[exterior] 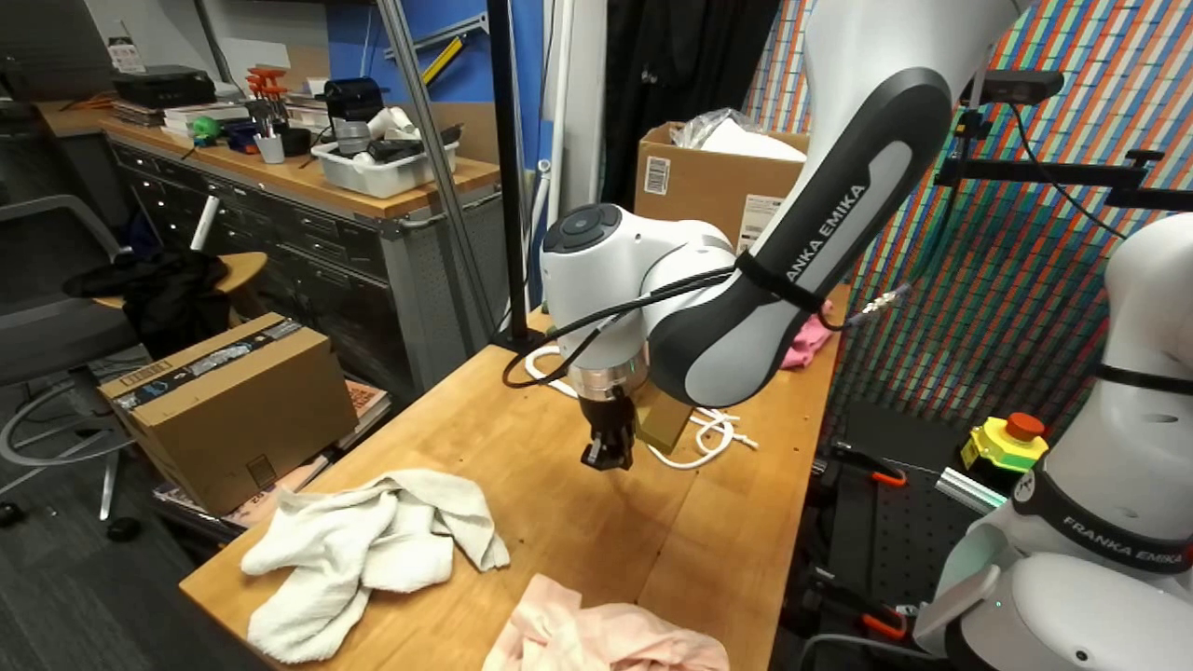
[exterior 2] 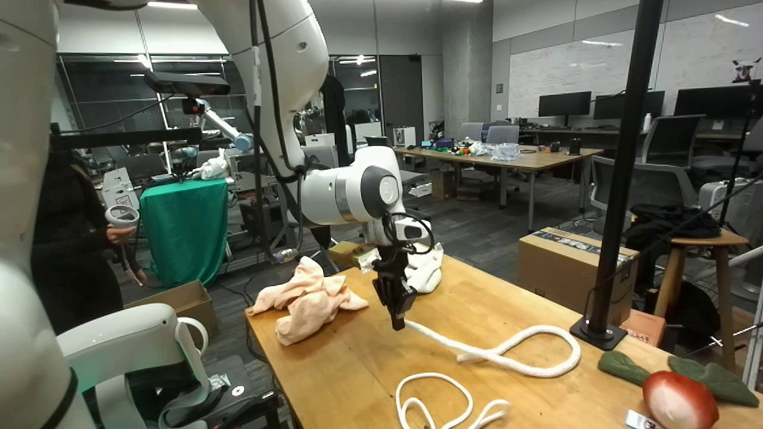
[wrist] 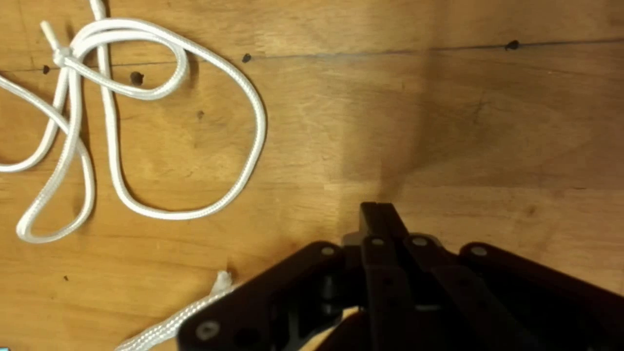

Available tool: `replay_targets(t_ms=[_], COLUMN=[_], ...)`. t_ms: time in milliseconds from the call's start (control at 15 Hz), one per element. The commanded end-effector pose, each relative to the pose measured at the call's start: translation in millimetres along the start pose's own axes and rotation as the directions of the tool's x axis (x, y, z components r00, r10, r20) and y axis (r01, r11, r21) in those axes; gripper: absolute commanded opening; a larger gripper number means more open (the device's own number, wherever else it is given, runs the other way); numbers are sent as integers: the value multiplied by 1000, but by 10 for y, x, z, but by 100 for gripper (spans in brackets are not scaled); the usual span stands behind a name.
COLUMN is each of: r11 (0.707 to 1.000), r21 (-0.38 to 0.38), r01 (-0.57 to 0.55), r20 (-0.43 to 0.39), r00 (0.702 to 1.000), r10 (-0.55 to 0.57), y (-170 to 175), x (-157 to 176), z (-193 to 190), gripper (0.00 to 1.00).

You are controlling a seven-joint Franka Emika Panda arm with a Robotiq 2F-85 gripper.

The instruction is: Move the white towel to the left, move the yellow towel to the right, move the pink t-shirt to the right, move the peach t-shirt to the right, move the radish to the right, separate the two white ropes

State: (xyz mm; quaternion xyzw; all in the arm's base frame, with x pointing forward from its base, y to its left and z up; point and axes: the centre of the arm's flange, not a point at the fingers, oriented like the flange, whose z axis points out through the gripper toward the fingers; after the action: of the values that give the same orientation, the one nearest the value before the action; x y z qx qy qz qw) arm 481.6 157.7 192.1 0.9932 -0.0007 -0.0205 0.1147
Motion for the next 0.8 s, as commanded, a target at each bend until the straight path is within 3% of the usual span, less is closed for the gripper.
replay_targets(t_ms=[0,667,733], r11=[998,995,996], r21=[-2,27,31], r01=[-56,-91,-84], r20=[-38,-62,-63], r00=[998,994,994], r10=[56,92,86], y=[-114,-434,-459], x=[227,338,340], z=[-57,-200,-227], gripper=[1,3,28])
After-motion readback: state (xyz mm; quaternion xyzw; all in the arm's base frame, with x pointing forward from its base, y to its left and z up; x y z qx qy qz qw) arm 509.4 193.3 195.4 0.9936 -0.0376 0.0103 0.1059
